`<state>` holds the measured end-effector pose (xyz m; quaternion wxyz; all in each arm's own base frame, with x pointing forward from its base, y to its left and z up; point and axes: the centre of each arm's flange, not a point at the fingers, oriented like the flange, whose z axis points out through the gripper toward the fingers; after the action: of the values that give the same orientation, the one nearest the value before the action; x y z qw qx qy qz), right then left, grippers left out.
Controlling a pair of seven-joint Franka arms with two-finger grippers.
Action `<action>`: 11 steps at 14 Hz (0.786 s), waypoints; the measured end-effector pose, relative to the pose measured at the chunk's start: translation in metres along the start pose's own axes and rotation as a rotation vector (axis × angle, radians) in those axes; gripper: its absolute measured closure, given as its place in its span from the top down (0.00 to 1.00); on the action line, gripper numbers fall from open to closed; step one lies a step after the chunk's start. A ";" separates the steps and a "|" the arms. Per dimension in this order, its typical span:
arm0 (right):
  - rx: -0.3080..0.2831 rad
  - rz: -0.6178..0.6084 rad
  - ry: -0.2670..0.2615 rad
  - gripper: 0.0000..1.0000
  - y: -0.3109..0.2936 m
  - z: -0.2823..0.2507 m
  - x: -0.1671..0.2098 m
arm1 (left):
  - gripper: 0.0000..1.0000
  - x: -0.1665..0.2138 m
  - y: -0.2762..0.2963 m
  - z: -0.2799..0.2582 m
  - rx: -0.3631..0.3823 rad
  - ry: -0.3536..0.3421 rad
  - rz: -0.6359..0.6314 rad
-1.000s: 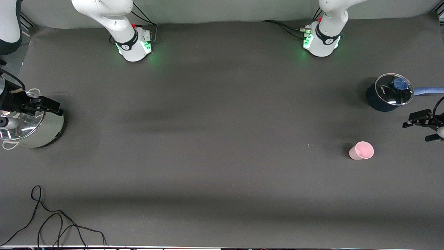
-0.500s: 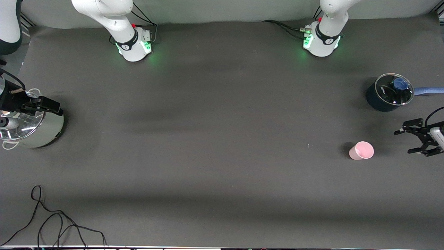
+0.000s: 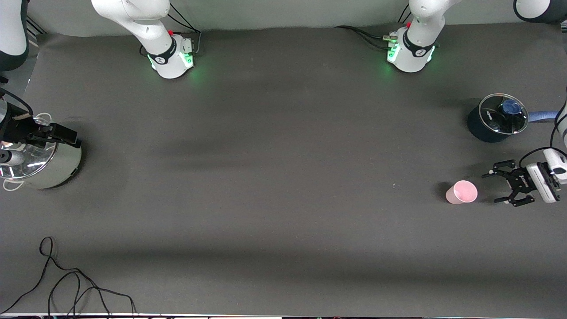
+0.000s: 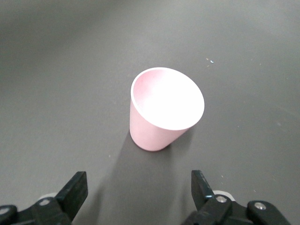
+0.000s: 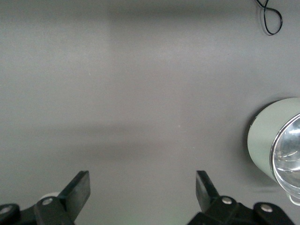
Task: Transfer pink cup from left to right arm
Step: 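Move the open left gripper down over the pink cup, then close the left gripper around the pink cup's rim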
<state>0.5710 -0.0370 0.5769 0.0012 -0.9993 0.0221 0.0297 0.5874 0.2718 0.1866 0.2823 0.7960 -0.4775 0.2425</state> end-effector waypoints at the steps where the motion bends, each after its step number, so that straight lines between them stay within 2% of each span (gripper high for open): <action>1: 0.000 0.000 0.000 1.00 0.000 0.000 0.000 | 0.99 0.001 0.000 0.006 -0.003 0.021 0.014; 7: 0.000 0.000 0.000 1.00 0.000 0.000 0.000 | 0.98 0.002 0.003 0.051 -0.055 0.123 0.094; 11: 0.000 0.000 -0.001 1.00 0.000 0.000 0.000 | 0.99 0.003 0.004 0.060 -0.069 0.151 0.127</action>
<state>0.5711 -0.0371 0.5766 0.0012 -0.9993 0.0221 0.0300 0.5918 0.2277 0.1457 0.3288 0.7335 -0.5122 0.3026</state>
